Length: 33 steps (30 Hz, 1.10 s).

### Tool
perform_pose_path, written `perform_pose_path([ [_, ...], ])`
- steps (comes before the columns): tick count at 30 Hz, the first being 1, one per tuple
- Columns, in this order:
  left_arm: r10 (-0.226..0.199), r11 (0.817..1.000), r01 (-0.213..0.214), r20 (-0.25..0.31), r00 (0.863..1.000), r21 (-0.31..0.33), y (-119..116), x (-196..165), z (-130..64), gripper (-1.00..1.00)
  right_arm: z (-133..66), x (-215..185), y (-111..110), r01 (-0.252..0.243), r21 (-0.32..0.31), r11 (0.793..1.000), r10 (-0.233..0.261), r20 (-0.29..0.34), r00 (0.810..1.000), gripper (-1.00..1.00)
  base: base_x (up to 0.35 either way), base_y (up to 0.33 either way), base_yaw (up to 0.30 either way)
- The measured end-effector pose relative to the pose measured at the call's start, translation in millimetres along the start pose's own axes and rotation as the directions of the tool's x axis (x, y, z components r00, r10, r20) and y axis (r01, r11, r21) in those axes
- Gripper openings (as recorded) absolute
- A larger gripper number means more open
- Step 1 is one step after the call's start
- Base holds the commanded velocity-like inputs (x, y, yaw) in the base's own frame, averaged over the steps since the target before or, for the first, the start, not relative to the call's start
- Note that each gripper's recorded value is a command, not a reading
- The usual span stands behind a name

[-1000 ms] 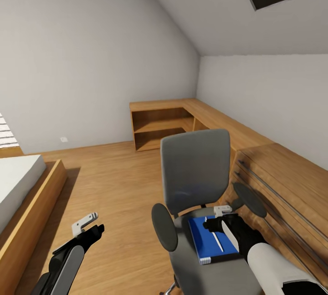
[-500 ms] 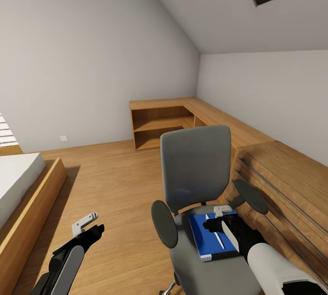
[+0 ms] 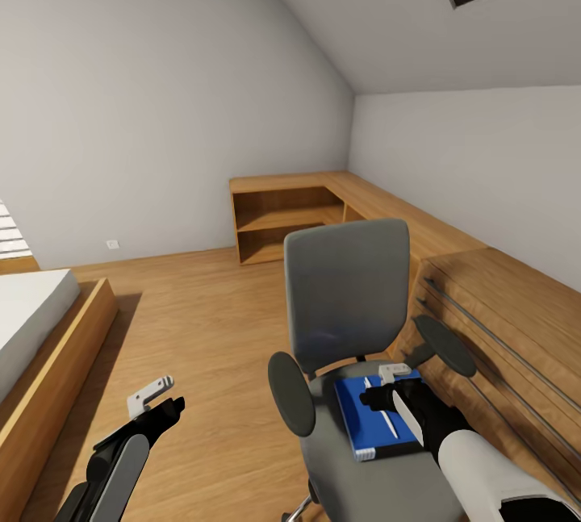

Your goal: In the bedroom, organize the workspace by keeping the computer under the desk, ensuring the monitor is on the desk, placing the keyboard on the desk next to the monitor, placing the mouse on the desk next to the keyboard, moving the folder from the swivel chair onto the desk next to the mouse, stacking the notebook on top of the folder with the pen on top of the notebook, and positioning the swivel chair next to the desk.

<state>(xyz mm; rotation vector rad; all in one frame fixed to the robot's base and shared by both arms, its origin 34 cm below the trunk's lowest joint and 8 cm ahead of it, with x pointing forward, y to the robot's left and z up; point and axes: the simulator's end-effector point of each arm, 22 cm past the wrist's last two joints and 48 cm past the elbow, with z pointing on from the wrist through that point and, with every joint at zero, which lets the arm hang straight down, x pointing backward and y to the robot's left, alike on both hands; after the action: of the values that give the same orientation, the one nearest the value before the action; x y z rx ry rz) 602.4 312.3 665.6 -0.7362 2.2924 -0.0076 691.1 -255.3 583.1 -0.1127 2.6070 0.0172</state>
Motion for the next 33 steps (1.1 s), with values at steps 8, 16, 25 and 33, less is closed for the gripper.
perform_pose_path([
  [8,0.0,1.0,0.0,0.0,1.0,0.001,0.4,1.4,1.3,1.0,1.6,1.4,0.1,0.0,0.0,1.0,0.0,-0.001,1.0,1.0,0.0,0.0,0.0],
  [16,-0.001,1.0,0.001,0.0,1.0,0.0,1.9,5.3,5.0,1.0,6.0,4.6,0.1,0.0,0.0,1.0,0.0,-0.001,1.0,1.0,0.0,0.0,0.0],
  [25,-0.001,1.0,0.001,0.0,1.0,0.001,1.7,5.3,5.1,1.0,6.2,5.1,0.2,0.0,0.0,1.0,0.0,-0.002,1.0,1.0,0.0,0.0,0.0],
  [33,-0.001,1.0,0.001,0.0,1.0,0.001,2.8,7.9,7.6,1.0,9.1,7.4,0.2,0.0,0.0,1.0,0.0,-0.002,1.0,1.0,0.0,0.0,0.0],
])
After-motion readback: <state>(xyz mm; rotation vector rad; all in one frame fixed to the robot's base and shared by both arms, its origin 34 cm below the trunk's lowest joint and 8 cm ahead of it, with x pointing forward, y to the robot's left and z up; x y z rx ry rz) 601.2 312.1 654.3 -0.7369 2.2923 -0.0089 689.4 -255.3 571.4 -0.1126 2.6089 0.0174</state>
